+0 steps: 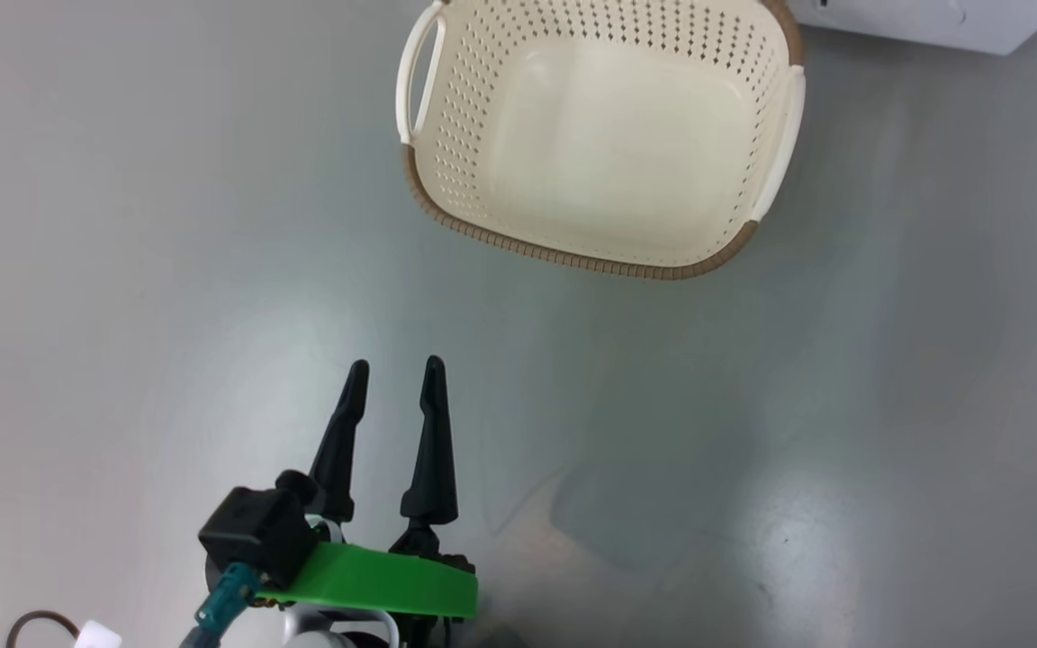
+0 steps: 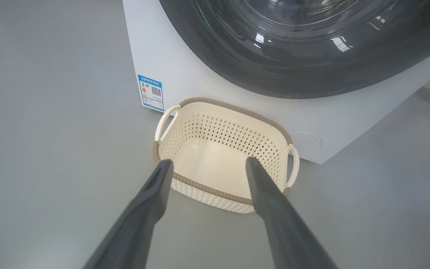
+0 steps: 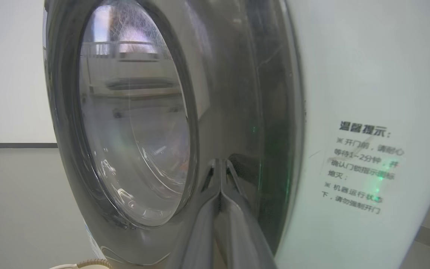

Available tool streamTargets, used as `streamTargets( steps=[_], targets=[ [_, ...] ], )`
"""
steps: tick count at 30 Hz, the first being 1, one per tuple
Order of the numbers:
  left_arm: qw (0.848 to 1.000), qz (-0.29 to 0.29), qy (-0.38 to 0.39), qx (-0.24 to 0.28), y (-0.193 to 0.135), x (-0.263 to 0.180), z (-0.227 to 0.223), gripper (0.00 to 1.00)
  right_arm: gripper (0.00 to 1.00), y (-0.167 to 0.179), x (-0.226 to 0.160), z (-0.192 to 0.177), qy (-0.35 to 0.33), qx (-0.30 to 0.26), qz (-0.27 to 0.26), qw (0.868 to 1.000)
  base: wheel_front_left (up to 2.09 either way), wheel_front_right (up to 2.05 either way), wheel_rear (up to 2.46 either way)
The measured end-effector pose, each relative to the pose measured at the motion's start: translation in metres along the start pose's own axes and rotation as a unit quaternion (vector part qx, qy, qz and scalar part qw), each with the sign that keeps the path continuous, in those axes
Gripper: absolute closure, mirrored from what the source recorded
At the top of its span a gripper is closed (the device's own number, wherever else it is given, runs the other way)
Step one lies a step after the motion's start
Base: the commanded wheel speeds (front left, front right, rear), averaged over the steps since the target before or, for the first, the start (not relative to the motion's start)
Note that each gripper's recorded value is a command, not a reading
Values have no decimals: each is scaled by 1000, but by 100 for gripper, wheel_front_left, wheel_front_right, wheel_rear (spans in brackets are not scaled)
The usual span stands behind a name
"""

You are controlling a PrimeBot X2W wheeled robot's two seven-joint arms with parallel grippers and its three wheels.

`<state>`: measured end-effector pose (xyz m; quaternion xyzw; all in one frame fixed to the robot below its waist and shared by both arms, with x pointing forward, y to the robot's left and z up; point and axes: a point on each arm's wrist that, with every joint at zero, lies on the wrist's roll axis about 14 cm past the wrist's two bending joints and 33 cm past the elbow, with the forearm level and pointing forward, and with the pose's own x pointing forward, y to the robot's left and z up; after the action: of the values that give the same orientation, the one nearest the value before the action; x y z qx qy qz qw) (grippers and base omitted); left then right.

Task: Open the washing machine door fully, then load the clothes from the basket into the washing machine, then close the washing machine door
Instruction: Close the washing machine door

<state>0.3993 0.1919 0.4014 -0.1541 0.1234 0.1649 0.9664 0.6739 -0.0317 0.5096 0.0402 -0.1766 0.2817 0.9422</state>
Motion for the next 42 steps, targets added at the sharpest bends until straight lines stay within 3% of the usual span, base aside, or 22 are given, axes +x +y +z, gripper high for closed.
streamTargets(
  steps=[10, 13, 16, 19, 20, 22, 29, 42],
  targets=[
    [999, -15, -27, -14, -4, -4, 20, 0, 100, -4, -14, 40, -12, 3, -35, 999, 0, 0, 0],
    [999, -20, -40, -21, -3, -5, 29, 0, 78, 11, -33, 41, 4, 19, -35, 999, 0, 0, 0],
    [998, -26, -50, -27, -2, -8, 36, 0, 65, 19, -53, 47, 16, 28, -43, 999, 0, 0, 0],
    [997, -33, -54, -36, -1, -10, 40, 0, 45, 23, -73, 57, 26, 24, -51, 998, 0, 0, 0],
    [997, -37, -56, -37, -1, -11, 41, 0, 26, 24, -79, 60, 29, 23, -54, 998, 0, 0, 0],
    [997, -43, -62, -33, -1, -12, 44, 0, 2, 23, -94, 69, 31, 21, -67, 997, 0, 0, 0],
    [997, -60, -42, -25, -2, -23, 29, 0, 0, 21, -157, 92, 61, -6, -107, 992, 0, 0, 0],
    [987, -134, -85, 20, -29, -56, 49, 0, 0, 9, -271, 146, 83, -66, -202, 974, 0, 0, 0]
  ],
)
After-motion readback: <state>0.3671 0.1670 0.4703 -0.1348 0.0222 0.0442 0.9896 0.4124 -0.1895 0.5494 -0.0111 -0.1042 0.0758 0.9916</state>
